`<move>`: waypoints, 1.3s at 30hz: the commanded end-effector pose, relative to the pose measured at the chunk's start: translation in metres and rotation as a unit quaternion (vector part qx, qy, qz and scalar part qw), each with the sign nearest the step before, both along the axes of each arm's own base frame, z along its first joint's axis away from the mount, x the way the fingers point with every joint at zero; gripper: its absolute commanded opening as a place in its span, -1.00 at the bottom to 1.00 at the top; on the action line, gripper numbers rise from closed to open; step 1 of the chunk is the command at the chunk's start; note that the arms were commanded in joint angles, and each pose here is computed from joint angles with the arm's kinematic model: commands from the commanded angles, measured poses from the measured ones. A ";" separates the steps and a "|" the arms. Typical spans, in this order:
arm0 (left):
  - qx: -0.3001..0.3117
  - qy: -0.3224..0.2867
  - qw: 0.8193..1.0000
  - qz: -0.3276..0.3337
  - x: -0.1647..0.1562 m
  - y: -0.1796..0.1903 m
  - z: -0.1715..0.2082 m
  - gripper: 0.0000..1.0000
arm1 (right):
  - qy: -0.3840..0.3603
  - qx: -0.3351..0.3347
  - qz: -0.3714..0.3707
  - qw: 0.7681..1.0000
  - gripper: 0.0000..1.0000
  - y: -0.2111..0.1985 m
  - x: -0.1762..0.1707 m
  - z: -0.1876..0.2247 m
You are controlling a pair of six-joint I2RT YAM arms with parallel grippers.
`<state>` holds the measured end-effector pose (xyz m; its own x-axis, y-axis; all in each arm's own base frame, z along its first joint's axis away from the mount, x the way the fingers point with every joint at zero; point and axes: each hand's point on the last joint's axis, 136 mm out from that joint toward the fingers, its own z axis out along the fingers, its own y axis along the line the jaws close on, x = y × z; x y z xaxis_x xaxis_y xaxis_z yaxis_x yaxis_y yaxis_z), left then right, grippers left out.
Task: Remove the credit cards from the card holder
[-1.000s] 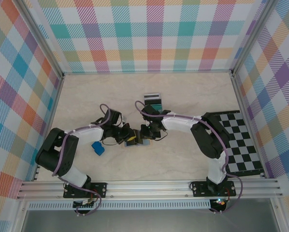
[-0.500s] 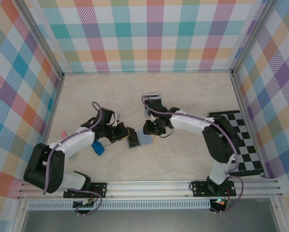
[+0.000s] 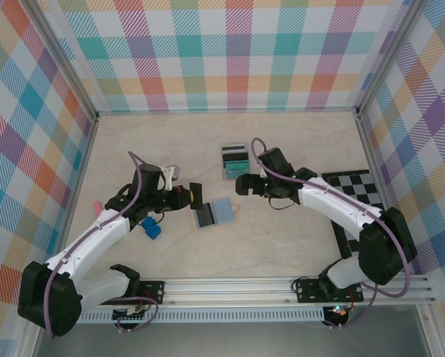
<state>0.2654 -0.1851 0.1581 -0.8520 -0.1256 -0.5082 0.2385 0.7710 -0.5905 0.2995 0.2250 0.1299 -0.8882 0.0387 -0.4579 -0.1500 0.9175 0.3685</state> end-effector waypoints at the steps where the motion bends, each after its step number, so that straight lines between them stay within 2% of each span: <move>1: 0.023 -0.099 0.994 -0.029 0.024 -0.012 0.035 -1.00 | -0.031 -0.005 0.014 0.999 1.00 -0.015 0.005 0.010; 6: 0.076 -0.157 0.981 -0.081 0.058 -0.039 0.054 -1.00 | -0.024 0.018 0.001 1.000 1.00 -0.035 0.013 0.013; 13: 0.136 -0.225 0.951 -0.164 0.120 -0.077 0.055 -1.00 | -0.022 0.030 -0.006 0.999 1.00 -0.042 0.013 -0.002; 16: 0.156 -0.266 0.932 -0.192 0.146 -0.092 0.057 -1.00 | -0.017 0.037 -0.014 0.999 1.00 -0.045 0.014 -0.008; 18: 0.180 -0.293 0.906 -0.248 0.158 -0.105 0.050 -1.00 | -0.013 0.038 -0.019 0.999 1.00 -0.047 0.015 -0.013; 21: 0.209 -0.303 0.875 -0.315 0.167 -0.117 0.035 -1.00 | -0.011 0.025 -0.026 0.999 1.00 -0.054 0.014 -0.020; 24: 0.228 -0.309 0.852 -0.355 0.176 -0.123 0.024 -1.00 | -0.012 0.007 -0.039 0.999 1.00 -0.064 0.013 -0.028; 33: 0.259 -0.307 0.811 -0.426 0.196 -0.133 0.003 -1.00 | 0.000 0.013 -0.054 0.998 1.00 -0.070 0.016 -0.038; 39: 0.254 -0.294 0.797 -0.462 0.194 -0.136 -0.003 -1.00 | 0.006 0.017 -0.053 0.998 1.00 -0.070 0.016 -0.041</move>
<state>0.4711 -0.3205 0.1575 -0.0995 0.7437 -0.6610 0.9383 0.2913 0.1865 0.3140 0.1539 0.0922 -0.8828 0.1415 -0.4479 -0.0475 0.9218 0.3848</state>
